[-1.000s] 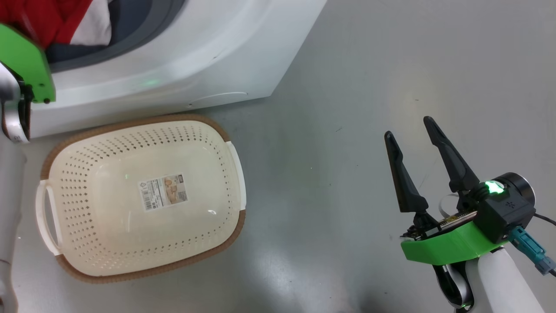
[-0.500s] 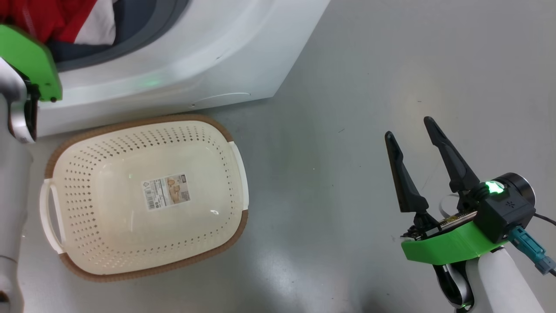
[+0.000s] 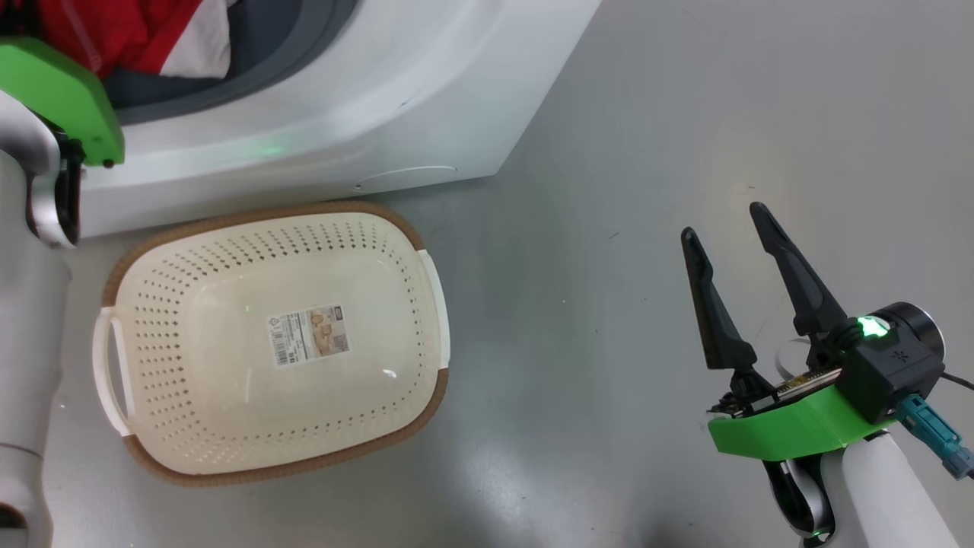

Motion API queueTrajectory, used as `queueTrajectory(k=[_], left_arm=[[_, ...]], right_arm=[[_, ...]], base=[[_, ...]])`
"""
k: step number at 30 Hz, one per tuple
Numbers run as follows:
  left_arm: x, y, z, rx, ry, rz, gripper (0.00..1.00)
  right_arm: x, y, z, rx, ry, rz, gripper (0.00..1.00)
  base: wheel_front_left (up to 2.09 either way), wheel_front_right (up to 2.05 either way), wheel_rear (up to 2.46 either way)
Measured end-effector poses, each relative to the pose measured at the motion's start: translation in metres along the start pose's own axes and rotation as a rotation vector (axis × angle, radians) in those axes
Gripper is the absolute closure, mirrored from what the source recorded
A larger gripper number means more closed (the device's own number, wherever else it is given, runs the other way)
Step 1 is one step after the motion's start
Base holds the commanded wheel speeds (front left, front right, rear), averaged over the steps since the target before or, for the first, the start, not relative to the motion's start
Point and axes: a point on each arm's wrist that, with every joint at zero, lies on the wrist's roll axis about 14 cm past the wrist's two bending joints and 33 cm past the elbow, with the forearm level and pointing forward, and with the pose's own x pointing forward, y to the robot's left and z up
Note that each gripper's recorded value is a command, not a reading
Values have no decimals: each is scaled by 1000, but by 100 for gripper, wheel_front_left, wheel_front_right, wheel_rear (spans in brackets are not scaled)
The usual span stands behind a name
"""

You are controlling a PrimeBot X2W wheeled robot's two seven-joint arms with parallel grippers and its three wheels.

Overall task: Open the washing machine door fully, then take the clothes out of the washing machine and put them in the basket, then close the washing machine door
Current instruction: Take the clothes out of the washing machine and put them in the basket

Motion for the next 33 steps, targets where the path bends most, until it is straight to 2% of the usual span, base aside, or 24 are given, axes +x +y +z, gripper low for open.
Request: queueTrajectory(k=[15, 33], left_arm=[[-22, -4, 22, -41, -114, -35, 100], [-79, -11, 51, -70, -262, -82, 100]], right_arm=[[3, 8, 10, 3, -30, 25, 0], [-5, 17, 46, 7, -122, 46, 0]], base=[[0, 0, 0], [0, 0, 0]])
